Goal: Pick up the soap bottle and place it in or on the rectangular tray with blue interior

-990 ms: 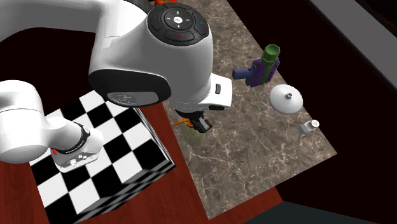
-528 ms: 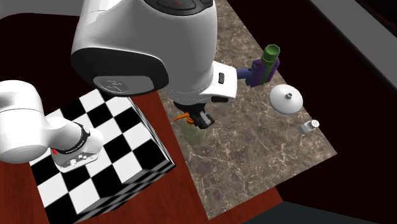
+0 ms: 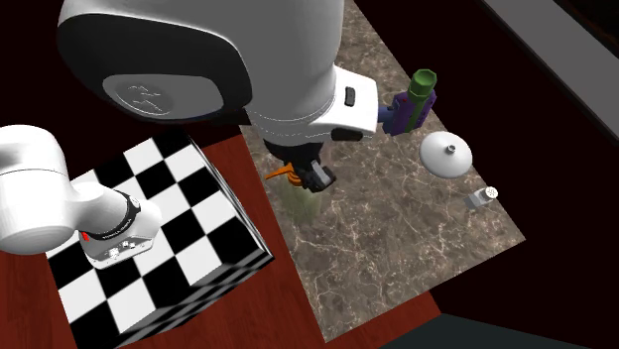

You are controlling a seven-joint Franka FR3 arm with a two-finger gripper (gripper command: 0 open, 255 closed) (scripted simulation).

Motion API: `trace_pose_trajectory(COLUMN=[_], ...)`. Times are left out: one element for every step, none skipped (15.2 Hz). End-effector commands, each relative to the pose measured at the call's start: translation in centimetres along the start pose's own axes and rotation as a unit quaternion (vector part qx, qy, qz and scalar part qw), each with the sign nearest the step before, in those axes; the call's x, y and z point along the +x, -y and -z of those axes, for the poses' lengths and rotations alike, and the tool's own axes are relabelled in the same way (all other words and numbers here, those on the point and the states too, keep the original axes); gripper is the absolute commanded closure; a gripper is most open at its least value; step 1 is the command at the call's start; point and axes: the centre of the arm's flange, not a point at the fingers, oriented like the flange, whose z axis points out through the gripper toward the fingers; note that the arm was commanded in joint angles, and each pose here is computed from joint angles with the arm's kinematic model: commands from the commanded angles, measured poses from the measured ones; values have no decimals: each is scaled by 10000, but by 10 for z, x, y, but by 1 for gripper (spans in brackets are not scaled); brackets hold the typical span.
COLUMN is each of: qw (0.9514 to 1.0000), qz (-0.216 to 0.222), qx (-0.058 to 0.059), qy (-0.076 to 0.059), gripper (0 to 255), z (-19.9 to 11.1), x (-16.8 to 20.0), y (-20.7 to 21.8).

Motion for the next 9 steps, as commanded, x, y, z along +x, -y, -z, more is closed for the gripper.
trace_pose_trajectory(qw=[10000,10000,10000,10000,10000,10000,10000,10000,10000], qz=[0,0,0,0,0,0,0,0,0], qx=[0,0,0,0,0,0,0,0,0], qy=[0,0,0,0,-1,0,0,0,0], gripper=[255,255,255,255,255,255,255,255,255], z=[11,16,21,27,29,32,35,39,42], x=[-1,-1,-1,-1,-1,4,8,13,17], y=[-1,-1,-1,-1,-1,11,23,35,47])
